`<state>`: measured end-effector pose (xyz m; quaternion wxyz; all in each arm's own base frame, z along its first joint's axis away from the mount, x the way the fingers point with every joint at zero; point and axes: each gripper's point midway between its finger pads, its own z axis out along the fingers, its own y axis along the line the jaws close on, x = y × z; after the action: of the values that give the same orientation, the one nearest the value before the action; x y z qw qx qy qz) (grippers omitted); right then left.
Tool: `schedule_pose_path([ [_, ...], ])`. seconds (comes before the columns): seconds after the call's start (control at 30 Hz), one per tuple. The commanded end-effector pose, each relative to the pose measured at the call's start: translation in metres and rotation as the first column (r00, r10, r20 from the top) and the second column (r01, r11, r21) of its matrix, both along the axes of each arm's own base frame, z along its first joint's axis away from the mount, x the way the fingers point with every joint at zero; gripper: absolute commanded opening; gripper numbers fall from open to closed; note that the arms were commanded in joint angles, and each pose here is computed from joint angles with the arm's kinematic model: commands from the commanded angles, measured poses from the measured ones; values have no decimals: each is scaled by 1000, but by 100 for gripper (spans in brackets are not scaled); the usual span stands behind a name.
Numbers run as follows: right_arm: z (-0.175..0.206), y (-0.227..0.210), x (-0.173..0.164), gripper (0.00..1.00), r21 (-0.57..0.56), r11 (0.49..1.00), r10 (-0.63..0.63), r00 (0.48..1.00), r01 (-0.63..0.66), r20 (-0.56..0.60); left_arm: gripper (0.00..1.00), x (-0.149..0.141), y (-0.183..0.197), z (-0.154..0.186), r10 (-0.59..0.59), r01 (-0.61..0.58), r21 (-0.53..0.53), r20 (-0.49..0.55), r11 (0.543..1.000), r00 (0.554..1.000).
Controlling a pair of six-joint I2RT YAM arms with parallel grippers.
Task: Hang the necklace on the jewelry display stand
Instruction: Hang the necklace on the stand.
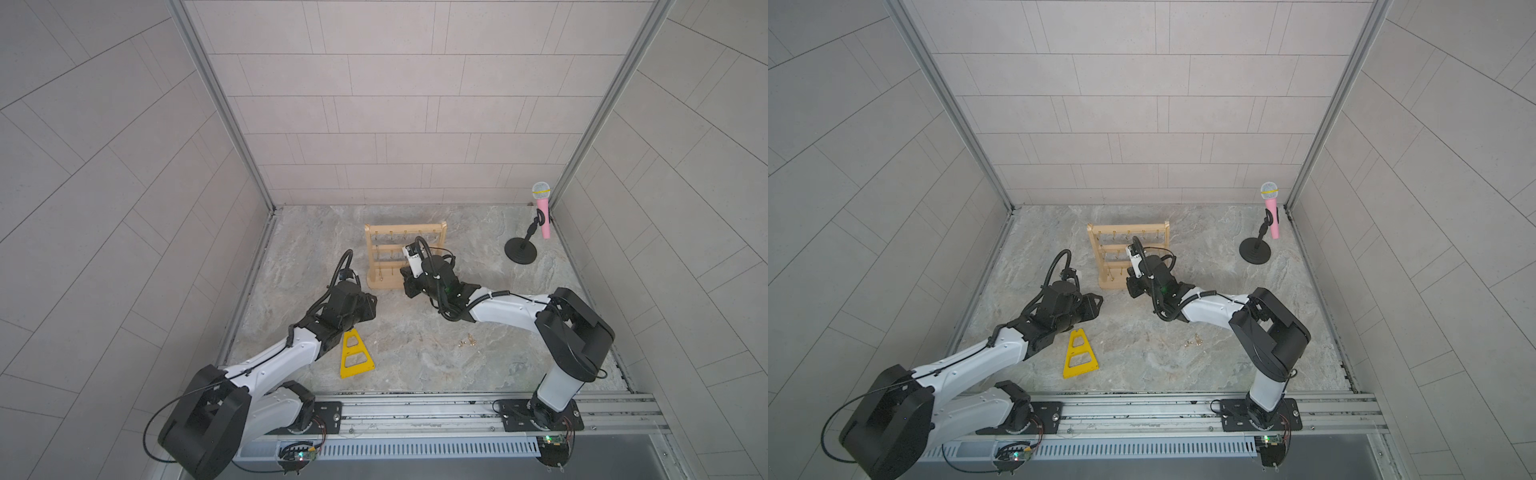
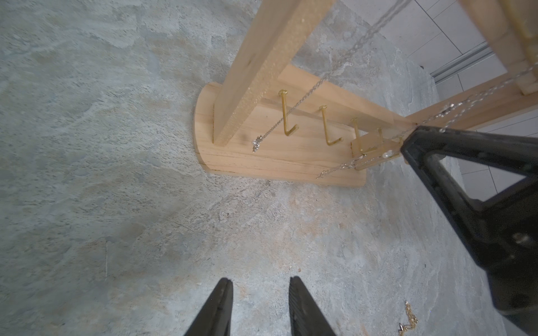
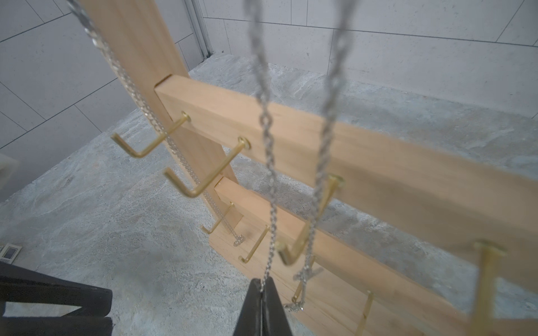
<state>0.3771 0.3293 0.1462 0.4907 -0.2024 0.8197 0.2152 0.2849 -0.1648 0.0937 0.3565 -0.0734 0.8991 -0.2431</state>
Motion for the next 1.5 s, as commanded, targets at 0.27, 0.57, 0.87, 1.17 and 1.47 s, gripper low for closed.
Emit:
schedule_pose_path([
  [0.27, -3, 2, 6, 16, -14, 1000, -22, 1000, 22, 4, 37, 7, 2, 12, 19, -18, -9, 44, 1000, 999],
  [0.57, 5, -2, 3, 24, -17, 1000, -25, 1000, 25, 17, 37, 8, 0, 14, 14, -13, -12, 47, 1000, 999],
  [0.87, 14, -3, -8, 35, -9, 1000, 11, 1000, -11, 0, 37, 8, -3, 15, -1, 2, -16, 44, 1000, 999],
  [1.17, 19, -15, -25, 40, -20, 1000, 20, 999, -21, -37, 37, 7, -4, 16, -11, 12, -13, 39, 1000, 999],
  [1.47, 30, -41, -49, 40, -24, 1000, 7, 999, -9, -52, 37, 2, -11, 19, -48, 48, -2, 30, 999, 998],
])
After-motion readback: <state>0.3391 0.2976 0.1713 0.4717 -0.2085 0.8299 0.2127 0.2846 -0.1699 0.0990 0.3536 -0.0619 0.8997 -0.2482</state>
